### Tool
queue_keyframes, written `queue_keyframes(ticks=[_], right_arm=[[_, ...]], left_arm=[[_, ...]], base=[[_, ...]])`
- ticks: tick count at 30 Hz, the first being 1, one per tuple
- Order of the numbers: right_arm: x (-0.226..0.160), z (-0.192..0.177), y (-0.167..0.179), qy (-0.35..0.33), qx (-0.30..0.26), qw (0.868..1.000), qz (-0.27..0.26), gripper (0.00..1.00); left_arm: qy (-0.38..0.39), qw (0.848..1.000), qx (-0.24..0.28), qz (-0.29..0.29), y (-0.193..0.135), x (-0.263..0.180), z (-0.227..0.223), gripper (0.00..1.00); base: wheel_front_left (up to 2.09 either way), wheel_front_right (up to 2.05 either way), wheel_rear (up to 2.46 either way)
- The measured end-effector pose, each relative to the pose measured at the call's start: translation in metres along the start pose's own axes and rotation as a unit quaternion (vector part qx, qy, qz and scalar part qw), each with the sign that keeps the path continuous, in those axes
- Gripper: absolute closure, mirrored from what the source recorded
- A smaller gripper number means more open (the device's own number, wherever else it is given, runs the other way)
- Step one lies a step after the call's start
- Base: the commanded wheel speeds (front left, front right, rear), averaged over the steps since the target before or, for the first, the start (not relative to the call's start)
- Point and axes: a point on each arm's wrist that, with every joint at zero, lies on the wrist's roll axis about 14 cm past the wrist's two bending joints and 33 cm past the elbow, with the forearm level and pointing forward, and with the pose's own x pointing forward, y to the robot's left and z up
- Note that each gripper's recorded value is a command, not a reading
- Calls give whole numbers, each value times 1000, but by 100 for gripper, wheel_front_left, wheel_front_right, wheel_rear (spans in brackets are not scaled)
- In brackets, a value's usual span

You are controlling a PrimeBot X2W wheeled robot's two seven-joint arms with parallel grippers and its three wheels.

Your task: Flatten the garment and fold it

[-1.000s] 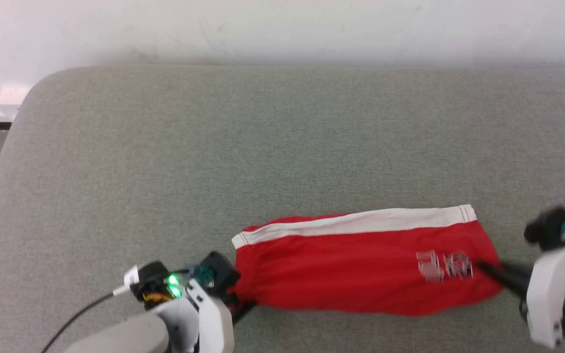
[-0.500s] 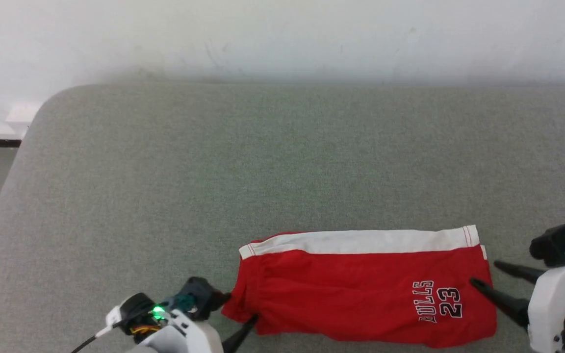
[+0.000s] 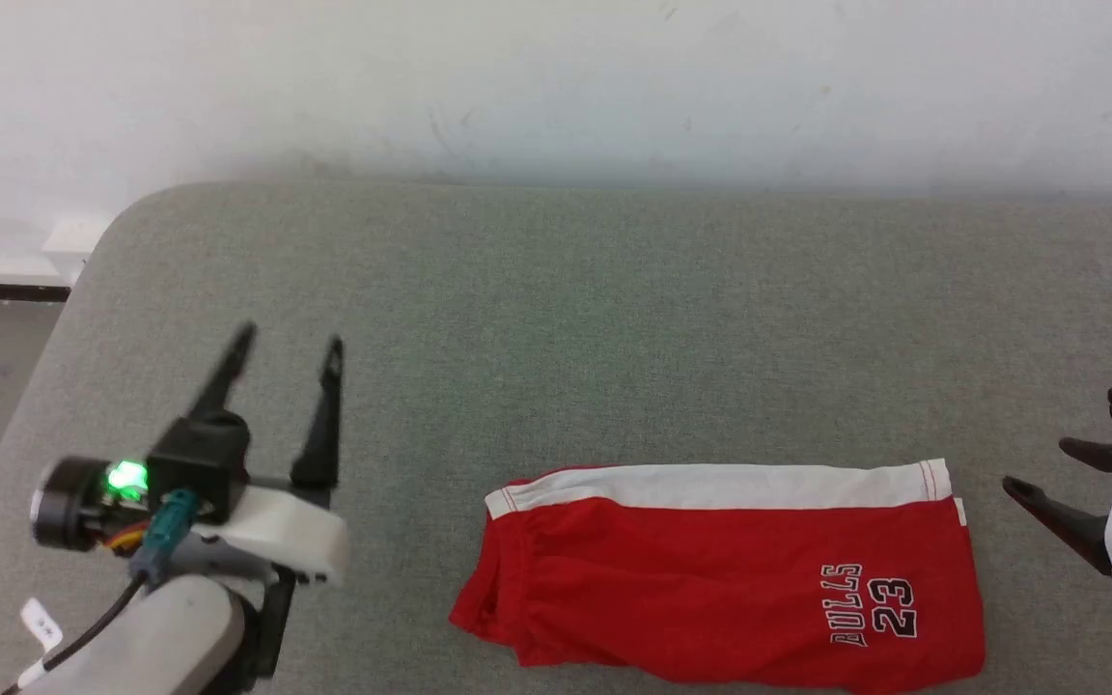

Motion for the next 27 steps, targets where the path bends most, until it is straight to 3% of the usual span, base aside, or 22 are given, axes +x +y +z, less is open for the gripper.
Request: queue_keyframes(ticks=[3, 10, 21, 27], right_arm=[[4, -11, 0, 40, 1, 999, -2, 0], [26, -43, 19, 102, 53, 993, 21, 0], [58, -95, 44, 175, 115, 977, 40, 0], [65, -101, 53, 177, 127, 975, 50, 0]], left_arm=[[-57, 997, 13, 57, 15, 4, 26, 0], [-64, 990, -2, 127, 24, -12, 14, 0], [-25, 989, -14, 143, 23, -25, -23, 0], [-9, 989, -14, 149, 26, -31, -35, 0]], base=[[0, 0, 0], [0, 0, 0], [0, 0, 0], [0, 0, 0]])
